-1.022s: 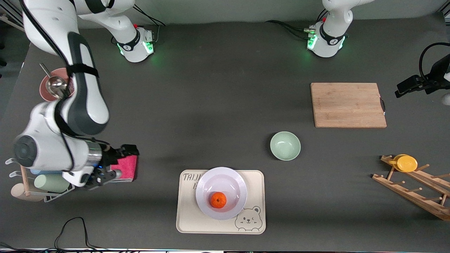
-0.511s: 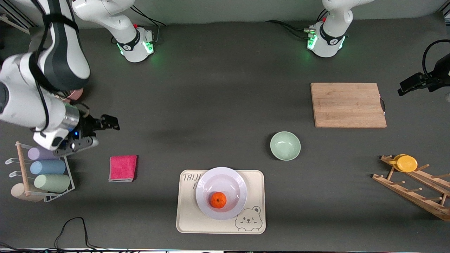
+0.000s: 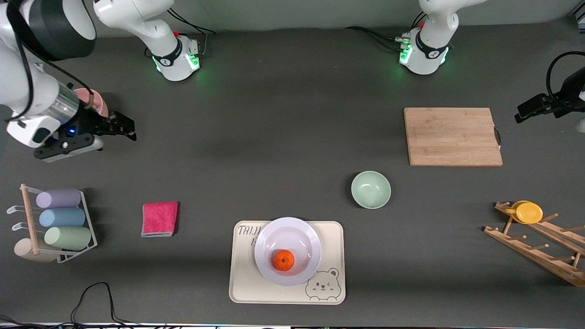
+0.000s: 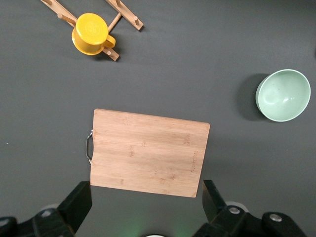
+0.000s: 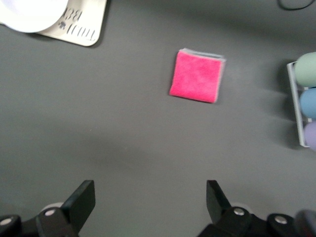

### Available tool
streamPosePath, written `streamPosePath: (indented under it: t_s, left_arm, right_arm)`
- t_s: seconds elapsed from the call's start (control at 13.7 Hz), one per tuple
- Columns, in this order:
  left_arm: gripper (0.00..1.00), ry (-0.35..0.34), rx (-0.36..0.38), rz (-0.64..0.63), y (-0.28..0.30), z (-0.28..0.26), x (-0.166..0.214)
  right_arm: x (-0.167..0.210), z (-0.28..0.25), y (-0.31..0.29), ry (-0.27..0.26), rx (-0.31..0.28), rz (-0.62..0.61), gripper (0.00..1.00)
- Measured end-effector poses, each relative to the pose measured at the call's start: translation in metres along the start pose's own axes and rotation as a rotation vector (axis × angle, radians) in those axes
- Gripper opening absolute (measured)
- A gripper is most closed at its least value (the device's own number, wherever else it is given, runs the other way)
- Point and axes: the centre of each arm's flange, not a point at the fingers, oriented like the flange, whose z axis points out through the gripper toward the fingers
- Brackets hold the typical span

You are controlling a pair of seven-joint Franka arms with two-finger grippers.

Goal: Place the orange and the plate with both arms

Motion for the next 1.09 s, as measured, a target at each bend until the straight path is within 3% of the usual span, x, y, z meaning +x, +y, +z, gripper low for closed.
streamPosePath:
  t_s: [0.22,0.44,0.66,1.09]
  left_arm:
    - [1.00,-0.003,0.000,0.000,0.000,0.001,0.000]
    - [1.00,0.005,0.001,0.000,0.001,-0.002,-0.002]
    - [1.00,0.022,0.003,0.002,0.002,-0.010,-0.007]
    - [1.00,0.041,0.003,-0.003,0.001,-0.019,-0.008]
  right_arm:
    - [0.002,-0.023,0.022,0.033,-0.015,0.037,1.00]
    - [0.016,-0.053,0.021,-0.009,-0.033,0.044,1.00]
    - [0.033,-0.063,0.016,-0.017,-0.054,0.048,1.00]
    - [0.015,-0.088,0.047,-0.013,-0.040,0.123,1.00]
